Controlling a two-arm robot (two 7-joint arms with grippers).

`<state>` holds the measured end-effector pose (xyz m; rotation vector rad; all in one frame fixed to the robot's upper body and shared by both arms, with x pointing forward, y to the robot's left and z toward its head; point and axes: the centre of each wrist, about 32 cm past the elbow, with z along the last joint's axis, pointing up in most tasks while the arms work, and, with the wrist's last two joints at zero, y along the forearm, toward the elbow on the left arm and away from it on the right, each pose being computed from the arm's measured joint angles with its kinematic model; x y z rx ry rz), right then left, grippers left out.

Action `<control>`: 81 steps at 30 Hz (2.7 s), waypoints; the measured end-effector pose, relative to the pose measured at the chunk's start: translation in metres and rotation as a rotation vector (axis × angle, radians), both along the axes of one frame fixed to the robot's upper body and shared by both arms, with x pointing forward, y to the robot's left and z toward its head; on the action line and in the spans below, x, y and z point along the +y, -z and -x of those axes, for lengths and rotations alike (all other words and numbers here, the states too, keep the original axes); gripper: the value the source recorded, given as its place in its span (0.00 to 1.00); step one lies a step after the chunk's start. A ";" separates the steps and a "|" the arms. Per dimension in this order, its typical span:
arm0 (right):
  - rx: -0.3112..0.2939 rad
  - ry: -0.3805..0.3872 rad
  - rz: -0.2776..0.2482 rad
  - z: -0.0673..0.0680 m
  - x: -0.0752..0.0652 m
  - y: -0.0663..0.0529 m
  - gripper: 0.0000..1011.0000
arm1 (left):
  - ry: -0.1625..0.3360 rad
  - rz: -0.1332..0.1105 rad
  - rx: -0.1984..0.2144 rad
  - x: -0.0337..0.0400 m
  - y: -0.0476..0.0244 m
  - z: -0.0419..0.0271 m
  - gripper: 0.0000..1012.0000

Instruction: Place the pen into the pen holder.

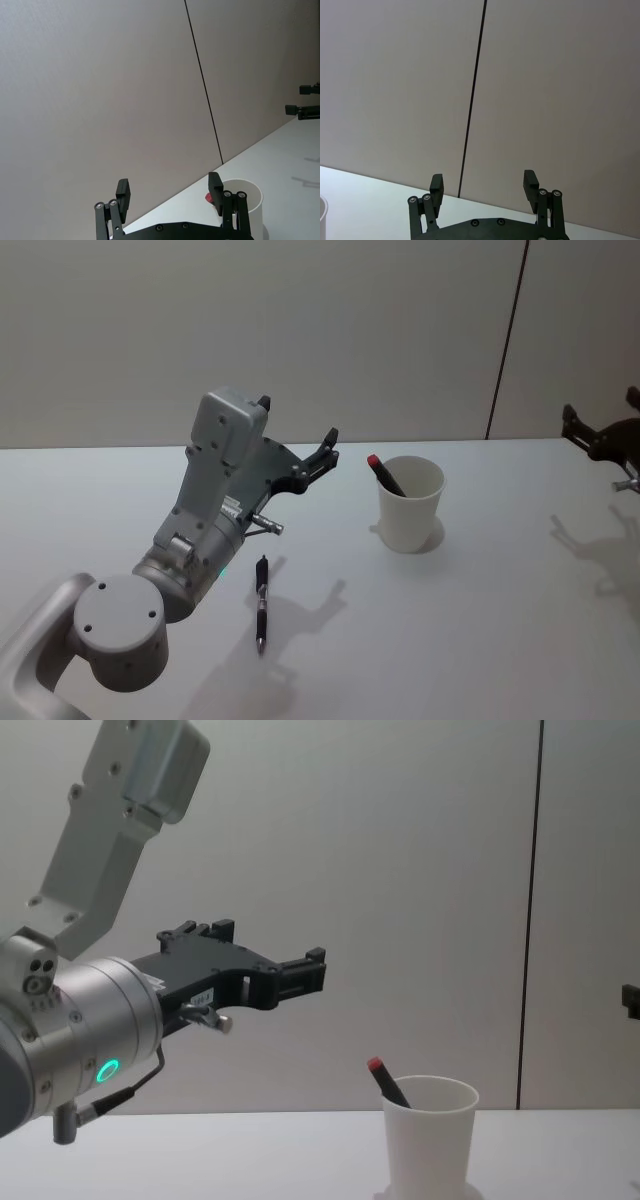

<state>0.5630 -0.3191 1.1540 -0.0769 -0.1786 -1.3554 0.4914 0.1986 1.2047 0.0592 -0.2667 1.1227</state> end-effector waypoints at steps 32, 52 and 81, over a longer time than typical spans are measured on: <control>0.003 0.000 0.001 0.001 -0.001 0.000 0.99 | -0.033 0.071 0.252 0.0123 -0.0017 0.0207 0.99; 0.003 0.000 0.001 0.001 -0.001 0.000 0.99 | -0.082 0.101 0.446 0.0242 0.0096 0.0313 0.99; 0.003 0.000 0.001 0.001 -0.001 0.000 0.99 | -0.154 0.036 0.658 0.0340 0.0284 0.0224 0.99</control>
